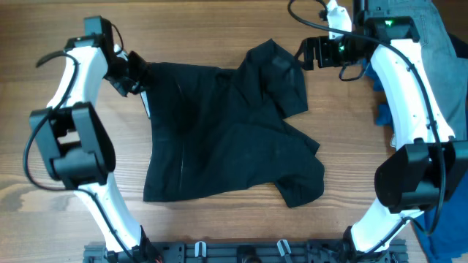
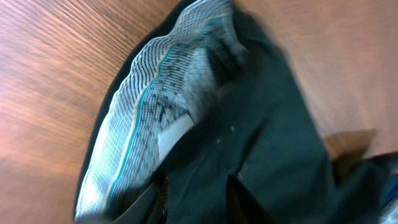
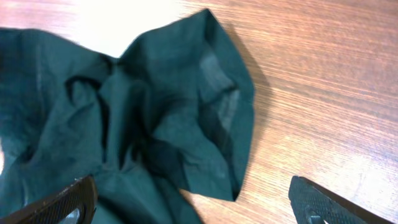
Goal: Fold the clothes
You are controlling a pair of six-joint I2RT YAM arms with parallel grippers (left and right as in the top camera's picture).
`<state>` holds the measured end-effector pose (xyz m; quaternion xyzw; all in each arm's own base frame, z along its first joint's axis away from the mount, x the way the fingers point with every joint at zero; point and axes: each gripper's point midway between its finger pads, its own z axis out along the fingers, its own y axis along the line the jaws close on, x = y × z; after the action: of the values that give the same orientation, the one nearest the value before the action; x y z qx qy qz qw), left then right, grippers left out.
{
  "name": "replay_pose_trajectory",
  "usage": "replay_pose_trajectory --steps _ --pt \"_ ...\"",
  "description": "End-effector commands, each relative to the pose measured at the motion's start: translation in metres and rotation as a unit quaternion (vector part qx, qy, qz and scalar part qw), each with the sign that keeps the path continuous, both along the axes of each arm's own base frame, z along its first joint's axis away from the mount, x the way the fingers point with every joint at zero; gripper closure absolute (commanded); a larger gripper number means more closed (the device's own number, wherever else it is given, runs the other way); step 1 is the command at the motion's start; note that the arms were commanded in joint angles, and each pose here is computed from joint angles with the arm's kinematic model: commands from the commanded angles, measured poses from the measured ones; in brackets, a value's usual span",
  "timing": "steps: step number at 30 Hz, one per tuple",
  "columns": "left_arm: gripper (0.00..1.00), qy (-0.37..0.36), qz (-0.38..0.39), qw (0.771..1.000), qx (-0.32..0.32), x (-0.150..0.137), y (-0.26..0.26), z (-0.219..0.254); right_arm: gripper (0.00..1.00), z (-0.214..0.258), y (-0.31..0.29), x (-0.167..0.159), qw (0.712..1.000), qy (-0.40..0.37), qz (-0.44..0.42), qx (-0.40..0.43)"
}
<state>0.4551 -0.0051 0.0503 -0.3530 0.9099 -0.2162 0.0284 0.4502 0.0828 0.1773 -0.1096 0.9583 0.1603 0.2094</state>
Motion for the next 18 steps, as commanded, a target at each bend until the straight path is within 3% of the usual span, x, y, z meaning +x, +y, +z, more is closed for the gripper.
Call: replay_pose_trajectory --steps 1,6,7,9,18 --pt "0.71 0.021 0.005 0.999 -0.041 0.002 -0.011 -0.023 0.01 0.018 0.021 -0.001 0.999 -0.016 0.039 -0.009" --pt "0.72 0.002 0.006 0.999 -0.041 0.012 -0.01 -0.028 0.0 0.022 0.042 -0.012 0.998 -0.015 0.066 -0.009" --pt "0.75 -0.005 0.004 0.999 -0.048 0.015 -0.012 -0.026 0.0 0.022 0.045 -0.013 0.997 -0.015 0.07 -0.01" --pt "0.96 -0.025 -0.001 0.997 -0.069 0.023 -0.018 -0.021 0.01 0.022 0.05 -0.015 0.997 -0.014 0.08 -0.011" --pt "0.96 -0.091 0.015 0.994 -0.065 0.056 -0.014 -0.011 0.01 0.018 0.052 -0.024 0.997 0.005 0.081 -0.012"
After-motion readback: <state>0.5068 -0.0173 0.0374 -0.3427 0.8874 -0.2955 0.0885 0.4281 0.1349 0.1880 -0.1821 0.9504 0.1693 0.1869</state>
